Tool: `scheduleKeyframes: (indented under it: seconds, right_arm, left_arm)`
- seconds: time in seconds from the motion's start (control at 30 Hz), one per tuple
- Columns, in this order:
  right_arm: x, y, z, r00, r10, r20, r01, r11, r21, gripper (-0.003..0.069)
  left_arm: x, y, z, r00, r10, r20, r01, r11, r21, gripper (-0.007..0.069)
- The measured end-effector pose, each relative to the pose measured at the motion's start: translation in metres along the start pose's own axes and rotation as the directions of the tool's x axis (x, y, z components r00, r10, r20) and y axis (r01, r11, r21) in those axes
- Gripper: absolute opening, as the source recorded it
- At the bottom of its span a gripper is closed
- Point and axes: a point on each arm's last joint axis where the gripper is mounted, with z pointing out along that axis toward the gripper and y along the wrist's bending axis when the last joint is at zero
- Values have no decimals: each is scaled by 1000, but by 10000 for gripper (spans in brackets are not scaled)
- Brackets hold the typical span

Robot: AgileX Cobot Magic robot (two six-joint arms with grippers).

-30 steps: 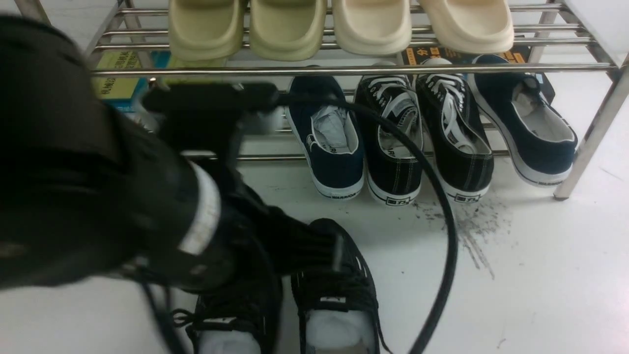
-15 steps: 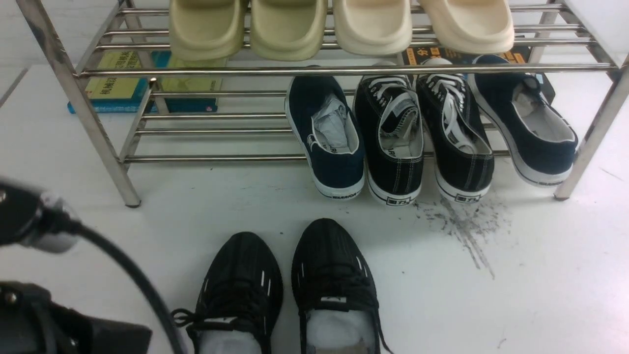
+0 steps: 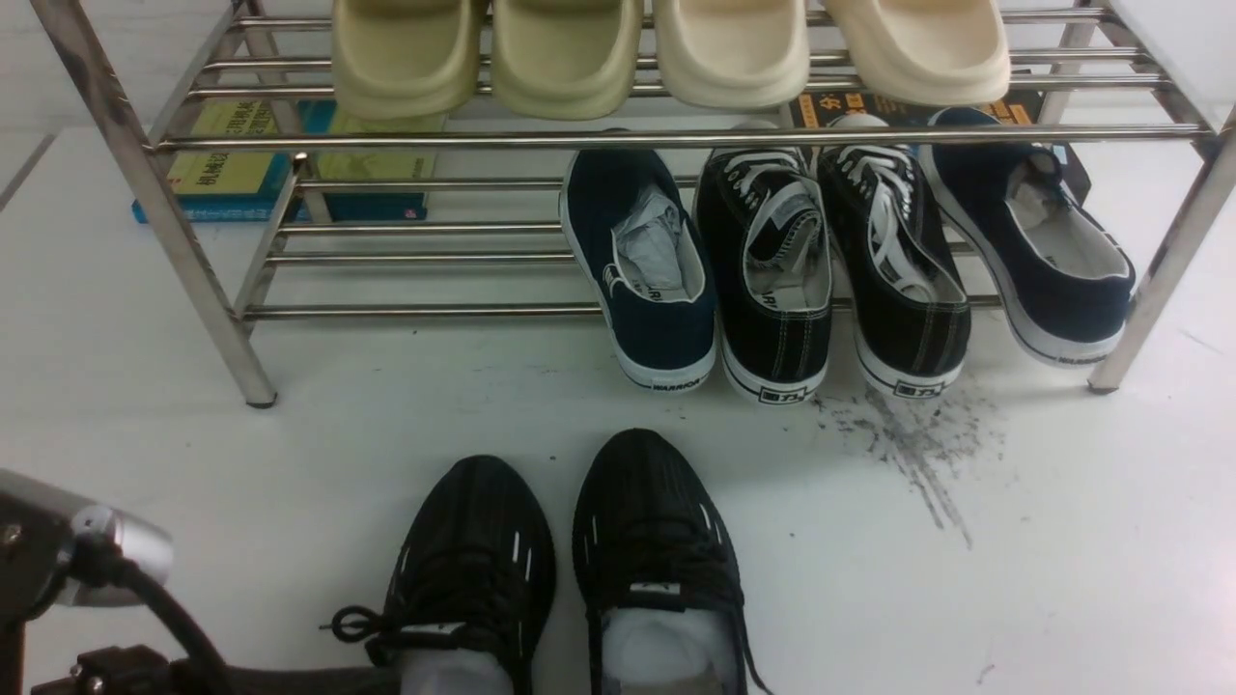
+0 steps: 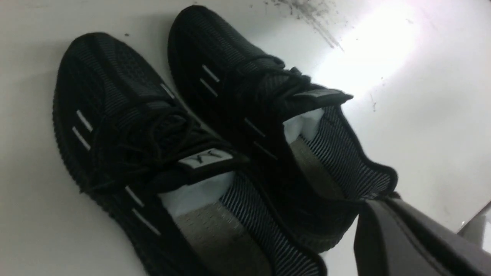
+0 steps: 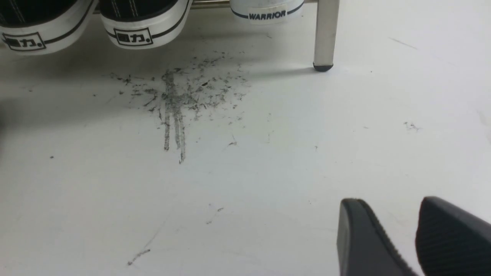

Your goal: Take the shoes off the shelf with your hand on the white table.

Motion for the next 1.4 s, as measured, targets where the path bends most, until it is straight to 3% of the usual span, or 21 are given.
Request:
scheduleKeyframes:
  seconds: [0.17, 0.57, 0.87, 1.13, 1.4]
  right_arm:
    - [0, 0, 0, 1000, 0, 0, 0, 1000, 0, 239]
    - [0, 0, 0, 1000, 0, 0, 0, 1000, 0, 239]
    - [0, 0, 0, 1000, 0, 0, 0, 1000, 0, 239]
    - [0, 0, 0, 1000, 0, 0, 0, 1000, 0, 239]
    - [0, 0, 0, 1000, 0, 0, 0, 1000, 0, 239]
  left_arm:
    - [4, 5, 0, 999, -2, -43, 0, 999, -51, 3]
    - [5, 6, 0, 998, 36, -51, -38, 999, -37, 17]
    - [23, 28, -4, 990, 104, 99, -100, 994, -51, 18]
    - [56, 64, -7, 955, 146, 260, -62, 950, -307, 19]
    - [81, 87, -7, 939, 102, 330, 72, 877, -475, 24]
